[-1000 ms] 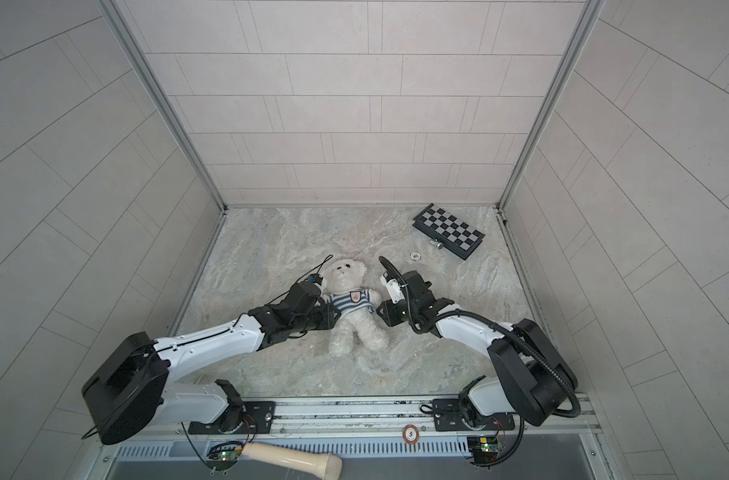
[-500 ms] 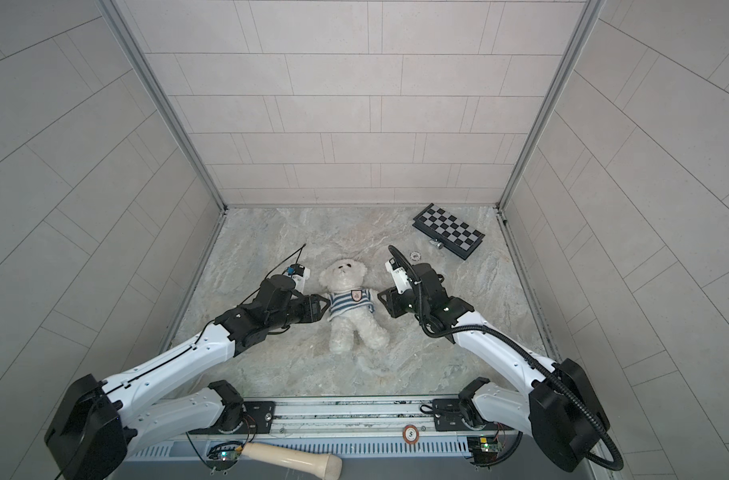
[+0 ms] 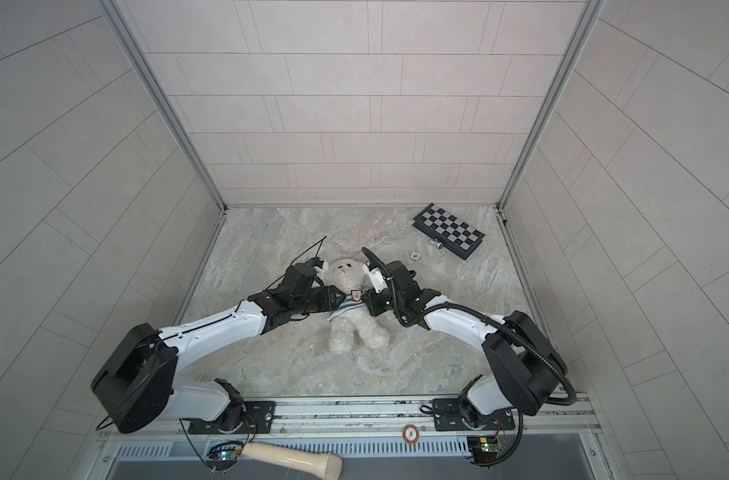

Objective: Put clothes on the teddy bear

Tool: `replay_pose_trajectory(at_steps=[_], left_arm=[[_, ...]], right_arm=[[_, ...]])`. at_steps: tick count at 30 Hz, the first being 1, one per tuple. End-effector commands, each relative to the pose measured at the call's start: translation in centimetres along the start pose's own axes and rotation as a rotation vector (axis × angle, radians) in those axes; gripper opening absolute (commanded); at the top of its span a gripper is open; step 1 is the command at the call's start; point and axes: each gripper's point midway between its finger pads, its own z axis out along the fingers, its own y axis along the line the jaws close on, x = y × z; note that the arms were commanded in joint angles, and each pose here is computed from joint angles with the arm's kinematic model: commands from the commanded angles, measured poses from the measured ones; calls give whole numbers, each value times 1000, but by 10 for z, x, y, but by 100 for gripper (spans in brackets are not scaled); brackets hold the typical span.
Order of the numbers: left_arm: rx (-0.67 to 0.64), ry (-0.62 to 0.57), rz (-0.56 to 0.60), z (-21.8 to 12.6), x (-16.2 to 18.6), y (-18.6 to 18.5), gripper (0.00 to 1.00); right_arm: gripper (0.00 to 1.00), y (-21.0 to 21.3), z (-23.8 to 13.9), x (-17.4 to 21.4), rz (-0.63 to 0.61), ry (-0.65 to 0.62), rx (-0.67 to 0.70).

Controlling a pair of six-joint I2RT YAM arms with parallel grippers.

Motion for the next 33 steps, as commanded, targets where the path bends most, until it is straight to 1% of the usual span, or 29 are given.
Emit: replay_pose_trajectory(at_steps=[1, 5, 9, 13, 15, 18, 19, 21, 22, 23, 24, 26, 27, 28, 29, 30, 33], left_arm=[[17, -15, -8, 5, 1, 1, 41], [-9, 0, -12, 11, 12, 14, 39], [-35, -3, -11, 13, 16, 24, 38], [-42, -21, 6, 8, 13, 24, 38], [-45, -50, 23, 1, 7, 21, 44], [-42, -128, 79, -21, -8, 13, 65], [-45, -160, 103, -31, -14, 11, 73], [-61, -215, 143, -49, -22, 10, 85], [-91, -254, 158, -61, -28, 13, 91], [-120, -288, 168, -71, -31, 17, 99], [-150, -333, 175, -84, -37, 22, 100], [-229, -416, 183, -108, -46, 36, 100], [-287, -459, 190, -123, -51, 44, 100], [-378, -514, 179, -140, -57, 57, 100], [-462, -572, 161, -156, -62, 70, 100], [-513, -620, 167, -170, -68, 77, 100], [-601, -727, 177, -196, -81, 90, 100]], right_arm=[[7, 3, 4, 1, 0, -23, -1], [3, -10, 8, 30, 18, 26, 36], [2, -17, 8, 49, 45, 60, 53], [2, -9, -3, 40, 30, 27, 48], [4, -4, -14, 30, 13, -7, 52], [12, 1, -33, 9, 3, -78, 65], [15, 1, -41, 4, -2, -107, 75], [21, -3, -58, -12, -15, -191, 115], [25, -12, -63, -5, -17, -204, 149], [28, -19, -70, -7, -11, -225, 175], [33, -28, -77, -9, 1, -244, 199], [54, -48, -93, -11, 17, -288, 265], [73, -58, -102, -12, 9, -311, 315], [99, -70, -111, -11, 2, -333, 375], [99, -79, -120, -11, -2, -354, 426], [99, -90, -128, -11, 1, -379, 475], [99, -123, -154, -9, 47, -450, 603]])
